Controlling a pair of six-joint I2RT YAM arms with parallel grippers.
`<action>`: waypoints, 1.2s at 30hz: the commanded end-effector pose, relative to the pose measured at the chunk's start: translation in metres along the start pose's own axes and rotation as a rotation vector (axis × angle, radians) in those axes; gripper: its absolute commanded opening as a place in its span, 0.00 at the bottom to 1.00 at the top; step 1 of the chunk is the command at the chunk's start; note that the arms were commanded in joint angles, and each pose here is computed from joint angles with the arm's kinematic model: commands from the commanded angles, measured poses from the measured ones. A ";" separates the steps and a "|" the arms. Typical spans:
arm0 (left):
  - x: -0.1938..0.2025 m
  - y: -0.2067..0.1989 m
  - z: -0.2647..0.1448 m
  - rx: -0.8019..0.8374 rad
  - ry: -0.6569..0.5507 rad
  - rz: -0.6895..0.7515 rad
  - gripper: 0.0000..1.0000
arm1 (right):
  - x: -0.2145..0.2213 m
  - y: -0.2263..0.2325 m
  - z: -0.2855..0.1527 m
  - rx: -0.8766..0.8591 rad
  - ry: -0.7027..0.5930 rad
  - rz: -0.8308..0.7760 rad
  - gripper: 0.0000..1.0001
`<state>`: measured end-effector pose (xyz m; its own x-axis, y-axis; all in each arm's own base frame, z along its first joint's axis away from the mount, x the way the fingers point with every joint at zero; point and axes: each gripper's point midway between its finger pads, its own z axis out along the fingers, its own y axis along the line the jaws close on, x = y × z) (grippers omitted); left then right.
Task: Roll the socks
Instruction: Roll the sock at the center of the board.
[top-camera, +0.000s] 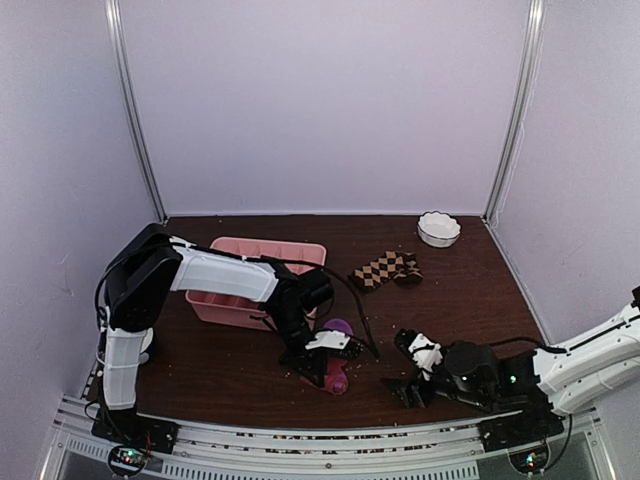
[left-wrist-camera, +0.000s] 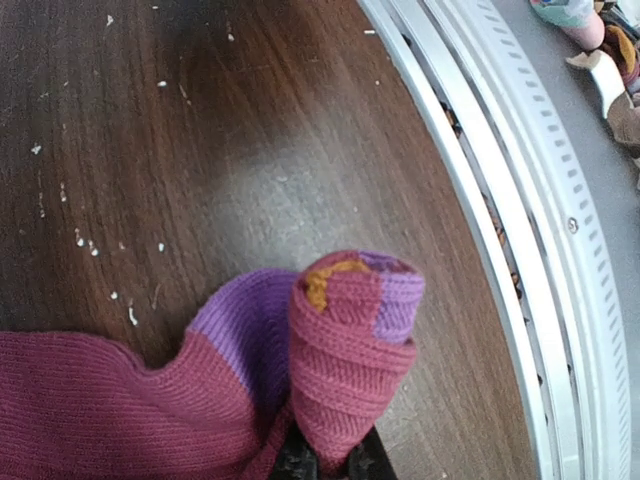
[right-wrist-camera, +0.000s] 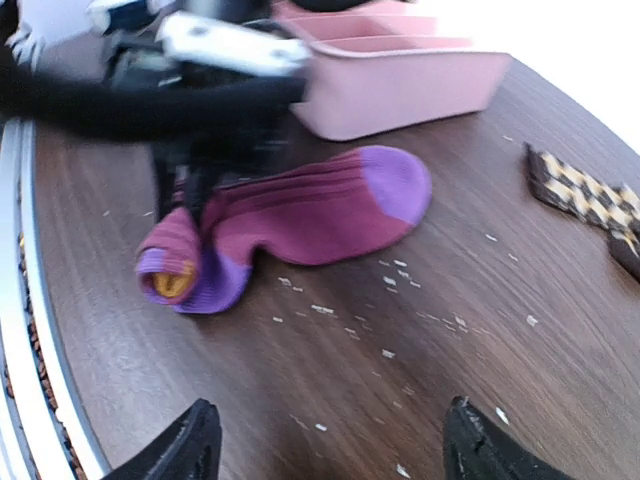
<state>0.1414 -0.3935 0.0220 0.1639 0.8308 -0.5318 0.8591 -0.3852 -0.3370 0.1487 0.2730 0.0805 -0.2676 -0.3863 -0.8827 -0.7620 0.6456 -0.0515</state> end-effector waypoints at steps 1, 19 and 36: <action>0.029 -0.002 0.019 0.060 0.057 -0.120 0.00 | -0.022 0.051 0.016 -0.155 -0.017 -0.294 0.73; 0.046 0.003 0.029 0.039 0.104 -0.125 0.03 | -0.025 0.098 0.093 -0.211 0.052 -0.513 0.25; 0.053 0.006 0.021 -0.044 0.147 -0.031 0.32 | 0.051 0.060 0.101 -0.201 0.270 -0.182 0.16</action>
<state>0.1403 -0.3914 0.0207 0.1108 0.8232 -0.5568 0.8505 -0.3684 -0.3753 0.1452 0.3957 0.0374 -0.0266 -0.6092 -0.7926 -0.9192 0.3265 -0.2201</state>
